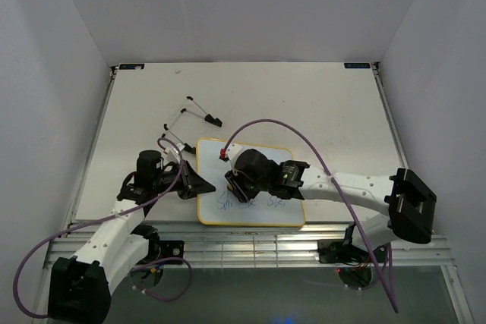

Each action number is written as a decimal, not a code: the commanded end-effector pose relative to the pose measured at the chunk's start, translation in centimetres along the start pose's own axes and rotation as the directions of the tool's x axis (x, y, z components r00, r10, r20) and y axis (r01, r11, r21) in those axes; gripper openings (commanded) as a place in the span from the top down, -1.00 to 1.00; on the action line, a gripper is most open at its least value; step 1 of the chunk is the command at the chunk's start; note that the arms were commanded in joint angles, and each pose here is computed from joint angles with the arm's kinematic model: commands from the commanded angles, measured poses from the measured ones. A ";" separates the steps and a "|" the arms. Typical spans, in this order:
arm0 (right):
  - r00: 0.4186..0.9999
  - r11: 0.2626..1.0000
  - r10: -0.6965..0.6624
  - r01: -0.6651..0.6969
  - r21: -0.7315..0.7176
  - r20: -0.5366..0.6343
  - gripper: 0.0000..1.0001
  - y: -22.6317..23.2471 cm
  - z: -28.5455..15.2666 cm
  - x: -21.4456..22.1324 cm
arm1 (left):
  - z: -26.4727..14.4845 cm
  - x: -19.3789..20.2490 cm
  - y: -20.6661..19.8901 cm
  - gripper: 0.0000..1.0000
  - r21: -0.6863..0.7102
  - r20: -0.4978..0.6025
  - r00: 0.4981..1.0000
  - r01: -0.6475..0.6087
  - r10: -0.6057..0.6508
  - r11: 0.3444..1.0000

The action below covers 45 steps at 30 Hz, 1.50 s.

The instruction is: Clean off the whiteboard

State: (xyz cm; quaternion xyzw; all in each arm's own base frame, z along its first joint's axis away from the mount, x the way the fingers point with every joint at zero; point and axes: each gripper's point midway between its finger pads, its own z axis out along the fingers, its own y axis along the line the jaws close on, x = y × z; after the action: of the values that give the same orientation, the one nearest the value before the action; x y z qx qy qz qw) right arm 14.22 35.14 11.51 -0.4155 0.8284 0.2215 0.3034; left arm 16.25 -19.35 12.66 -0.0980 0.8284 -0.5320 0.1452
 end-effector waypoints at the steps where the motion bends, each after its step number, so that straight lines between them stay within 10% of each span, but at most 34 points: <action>1: 0.970 0.998 -0.042 0.032 -0.044 -0.238 0.45 1.3 0.2 6.0 | -0.3 -2.9 -4.2 1.00 0.107 0.111 0.974 -0.208 0.196 0.972; 16: 0.984 0.987 -0.143 0.134 -0.085 -0.111 0.45 4.6 4.3 -5.2 | -0.3 -1.9 -4.6 1.00 0.167 0.072 0.976 -0.214 0.205 0.962; 28: 0.967 0.976 -0.216 0.212 -0.045 -0.134 0.46 1.2 6.3 -3.5 | -0.3 -2.0 -4.8 1.00 0.174 0.059 0.972 -0.234 0.227 0.957; 40: 0.951 0.980 0.165 -0.128 0.151 -0.263 0.45 -3.5 1.0 9.3 | -0.4 -3.9 -4.1 1.00 0.087 0.183 0.968 -0.193 0.175 0.977; 45: 0.969 0.977 0.191 -0.204 -0.069 -0.159 0.46 2.1 0.6 6.5 | -0.1 -4.1 -3.4 1.00 0.086 0.195 0.970 -0.162 0.143 0.983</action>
State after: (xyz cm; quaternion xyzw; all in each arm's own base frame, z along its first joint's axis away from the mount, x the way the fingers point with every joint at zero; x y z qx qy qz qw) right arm 15.52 33.72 10.71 -0.3343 0.8578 0.2393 0.3085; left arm 17.42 -19.28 12.65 -0.1214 0.8226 -0.5311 0.1628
